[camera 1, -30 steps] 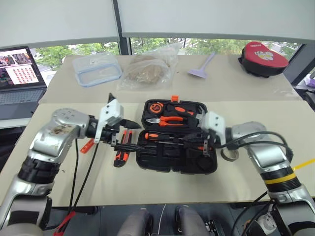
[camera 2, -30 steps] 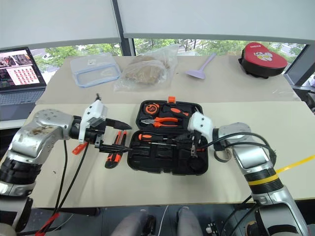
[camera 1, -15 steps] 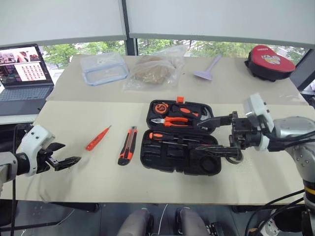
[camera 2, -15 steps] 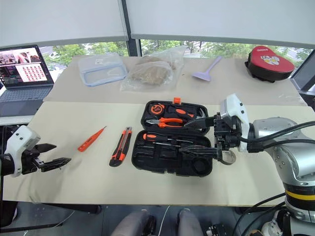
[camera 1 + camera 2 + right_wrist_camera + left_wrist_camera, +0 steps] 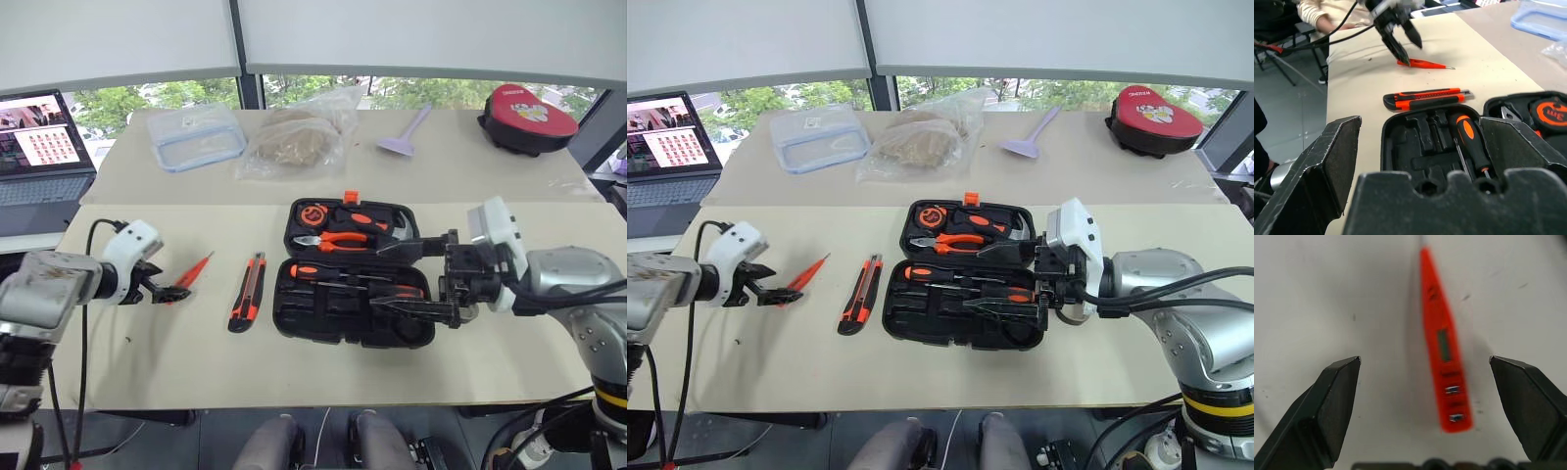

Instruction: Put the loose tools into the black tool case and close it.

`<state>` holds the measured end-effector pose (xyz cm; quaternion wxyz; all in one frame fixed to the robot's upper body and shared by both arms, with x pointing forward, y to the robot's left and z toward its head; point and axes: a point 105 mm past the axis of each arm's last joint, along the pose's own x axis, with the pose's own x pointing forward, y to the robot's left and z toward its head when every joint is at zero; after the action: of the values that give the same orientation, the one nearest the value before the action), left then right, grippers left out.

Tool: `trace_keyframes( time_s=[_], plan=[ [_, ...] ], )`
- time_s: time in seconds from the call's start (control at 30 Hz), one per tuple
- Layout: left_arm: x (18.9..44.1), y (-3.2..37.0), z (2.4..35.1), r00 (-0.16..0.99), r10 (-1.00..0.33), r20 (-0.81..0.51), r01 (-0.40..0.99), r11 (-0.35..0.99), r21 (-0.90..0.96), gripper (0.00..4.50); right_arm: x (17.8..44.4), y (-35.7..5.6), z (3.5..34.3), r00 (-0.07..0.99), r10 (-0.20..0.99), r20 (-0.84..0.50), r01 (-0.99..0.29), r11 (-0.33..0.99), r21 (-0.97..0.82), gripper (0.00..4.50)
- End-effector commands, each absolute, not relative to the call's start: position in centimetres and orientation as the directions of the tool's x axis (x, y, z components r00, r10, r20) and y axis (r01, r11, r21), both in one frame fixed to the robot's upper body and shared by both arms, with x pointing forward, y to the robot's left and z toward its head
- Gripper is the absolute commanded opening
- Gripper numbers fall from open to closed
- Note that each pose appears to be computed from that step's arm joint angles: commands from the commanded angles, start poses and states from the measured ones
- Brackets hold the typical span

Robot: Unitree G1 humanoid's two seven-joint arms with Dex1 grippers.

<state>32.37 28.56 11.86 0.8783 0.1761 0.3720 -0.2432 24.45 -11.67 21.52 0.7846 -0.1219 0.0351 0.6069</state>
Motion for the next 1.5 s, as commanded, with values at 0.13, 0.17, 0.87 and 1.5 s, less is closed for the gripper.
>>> trace_keyframes(
  time_s=[0.13,0.17,0.87,1.5],
  plan=[
    [33.0,28.5,10.9,0.571,-0.318,-0.757,0.59,0.8,0.109,3.27,23.6,-11.9,22.2,0.277,0.944,-0.179,-0.954,0.248,-0.169,4.5],
    [33.0,28.5,10.7,0.567,-0.322,-0.759,0.596,0.796,0.108,2.85,23.5,-11.9,22.2,0.278,0.944,-0.178,-0.954,0.249,-0.168,4.5],
    [32.7,10.1,17.6,0.136,-0.749,-0.648,0.965,-0.047,0.256,0.42,22.2,-15.7,18.2,0.427,0.832,-0.354,-0.903,0.408,-0.132,4.5],
    [32.6,6.6,12.6,0.004,-0.591,-0.807,0.984,-0.143,0.109,0.42,22.1,-15.4,17.7,0.5,0.81,-0.305,-0.865,0.484,-0.132,4.5]
  ],
)
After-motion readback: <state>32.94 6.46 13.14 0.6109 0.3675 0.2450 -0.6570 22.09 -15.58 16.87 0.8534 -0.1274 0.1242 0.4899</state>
